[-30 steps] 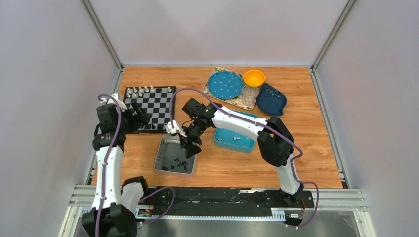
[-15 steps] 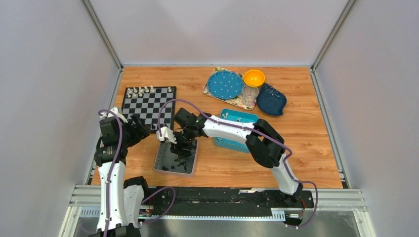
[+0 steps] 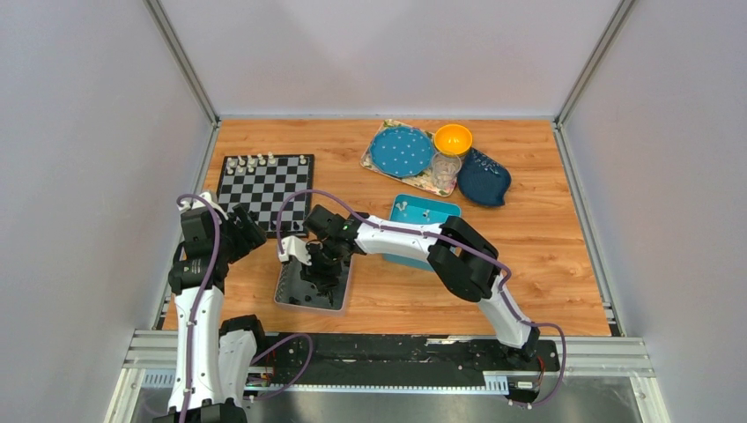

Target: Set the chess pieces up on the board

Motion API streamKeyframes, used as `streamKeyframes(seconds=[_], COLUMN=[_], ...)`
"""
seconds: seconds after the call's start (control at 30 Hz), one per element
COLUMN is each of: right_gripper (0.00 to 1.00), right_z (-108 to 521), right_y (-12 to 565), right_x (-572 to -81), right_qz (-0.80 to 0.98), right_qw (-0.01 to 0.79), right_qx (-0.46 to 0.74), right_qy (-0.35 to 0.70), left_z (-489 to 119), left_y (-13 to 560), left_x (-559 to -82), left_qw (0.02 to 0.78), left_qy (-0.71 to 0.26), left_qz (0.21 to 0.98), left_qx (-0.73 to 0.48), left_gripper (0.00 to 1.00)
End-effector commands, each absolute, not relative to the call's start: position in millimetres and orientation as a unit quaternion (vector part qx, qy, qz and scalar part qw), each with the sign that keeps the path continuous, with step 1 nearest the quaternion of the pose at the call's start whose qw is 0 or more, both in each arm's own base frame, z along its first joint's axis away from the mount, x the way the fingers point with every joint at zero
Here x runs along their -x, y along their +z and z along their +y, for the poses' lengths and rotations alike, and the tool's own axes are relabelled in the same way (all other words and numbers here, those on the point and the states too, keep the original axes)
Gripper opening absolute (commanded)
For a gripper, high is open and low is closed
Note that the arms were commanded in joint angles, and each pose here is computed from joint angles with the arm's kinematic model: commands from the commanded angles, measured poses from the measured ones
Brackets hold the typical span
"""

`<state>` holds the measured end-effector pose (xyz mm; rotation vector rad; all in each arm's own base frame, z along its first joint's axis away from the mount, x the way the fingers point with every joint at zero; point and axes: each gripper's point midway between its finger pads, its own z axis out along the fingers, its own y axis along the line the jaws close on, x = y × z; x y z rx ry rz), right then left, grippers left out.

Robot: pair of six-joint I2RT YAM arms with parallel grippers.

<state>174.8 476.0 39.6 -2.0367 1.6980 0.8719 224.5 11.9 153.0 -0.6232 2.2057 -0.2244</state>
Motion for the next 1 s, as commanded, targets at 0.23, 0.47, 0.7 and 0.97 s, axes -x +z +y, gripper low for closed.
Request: streamKeyframes(seconds=[0.23, 0.47, 0.7, 0.97], right_gripper=[0.43, 0.35, 0.40, 0.41], right_z=[483, 481, 481, 482], right_y=[26, 21, 17, 17], right_x=[-179, -183, -181, -182], right_qz=[0.620, 0.631, 0.629, 0.613], right_qw=[0.183, 0.187, 0.194, 0.203], right_qx=[0.706, 0.700, 0.704, 0.717], right_qy=[0.290, 0.276, 0.267, 0.262], left_z=[15, 16, 13, 10], left_y=[175, 179, 177, 178], left_x=[-227, -227, -225, -224], left_qw=[0.431, 0.444, 0.445, 0.446], left_qy=[-0.080, -0.079, -0.091, -0.098], left_qz=[0.865, 0.857, 0.853, 0.852], left_qx=[0.243, 0.249, 0.257, 0.257], left_gripper=[0.90, 0.90, 0.90, 0.90])
